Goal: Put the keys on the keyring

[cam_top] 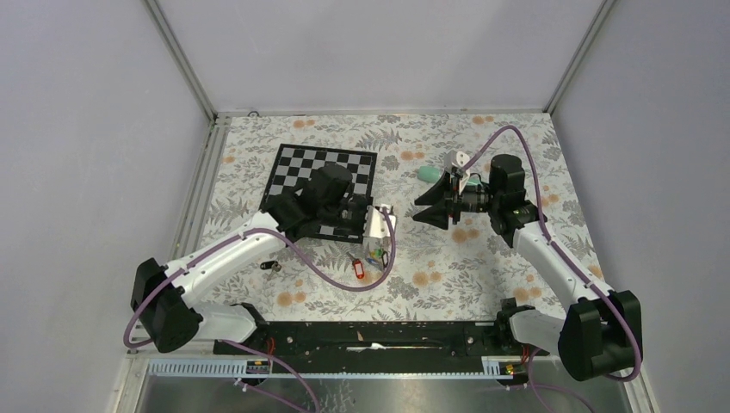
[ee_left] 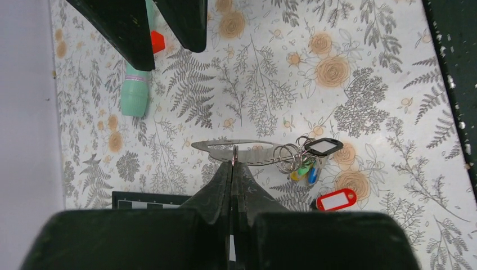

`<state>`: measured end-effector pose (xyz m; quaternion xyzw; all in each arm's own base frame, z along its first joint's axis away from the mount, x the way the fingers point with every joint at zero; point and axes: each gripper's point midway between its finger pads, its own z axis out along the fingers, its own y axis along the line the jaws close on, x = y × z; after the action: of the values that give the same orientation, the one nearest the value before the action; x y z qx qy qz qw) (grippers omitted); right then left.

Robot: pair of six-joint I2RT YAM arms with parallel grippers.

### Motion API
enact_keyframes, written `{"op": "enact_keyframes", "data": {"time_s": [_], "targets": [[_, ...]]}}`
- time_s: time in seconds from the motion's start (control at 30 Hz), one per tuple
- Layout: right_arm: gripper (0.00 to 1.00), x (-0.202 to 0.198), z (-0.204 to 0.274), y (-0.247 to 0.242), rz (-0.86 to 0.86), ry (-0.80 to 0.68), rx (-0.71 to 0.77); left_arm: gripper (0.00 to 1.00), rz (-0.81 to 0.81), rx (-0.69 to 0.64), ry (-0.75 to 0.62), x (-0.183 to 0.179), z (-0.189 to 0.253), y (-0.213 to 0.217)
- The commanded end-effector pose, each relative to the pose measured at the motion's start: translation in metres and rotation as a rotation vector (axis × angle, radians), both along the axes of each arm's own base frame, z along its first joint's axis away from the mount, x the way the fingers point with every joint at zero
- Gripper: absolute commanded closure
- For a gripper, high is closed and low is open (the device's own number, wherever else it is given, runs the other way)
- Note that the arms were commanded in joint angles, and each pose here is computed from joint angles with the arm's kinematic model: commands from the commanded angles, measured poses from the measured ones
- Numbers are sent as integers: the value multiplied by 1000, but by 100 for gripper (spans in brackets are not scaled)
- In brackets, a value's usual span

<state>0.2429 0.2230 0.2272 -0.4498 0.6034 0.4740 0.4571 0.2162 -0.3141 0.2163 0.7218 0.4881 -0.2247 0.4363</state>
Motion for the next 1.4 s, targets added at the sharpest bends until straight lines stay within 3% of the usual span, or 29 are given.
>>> {"op": "enact_keyframes", "data": {"time_s": [0.0, 0.4, 0.83, 1.37], "targets": [[45, 9, 3, -3, -26, -46, -11, 100, 18, -38, -180, 12, 28, -1], [45, 9, -5, -4, -29, -32, -14, 100, 76, -26, -190, 16, 22, -7], [46, -13, 20, 5, 64, -36, 36, 100, 107, -186, 265, -2, 48, -45], [53, -22, 16, 13, 103, -39, 19, 100, 95, -222, 424, -3, 51, -60]]}}
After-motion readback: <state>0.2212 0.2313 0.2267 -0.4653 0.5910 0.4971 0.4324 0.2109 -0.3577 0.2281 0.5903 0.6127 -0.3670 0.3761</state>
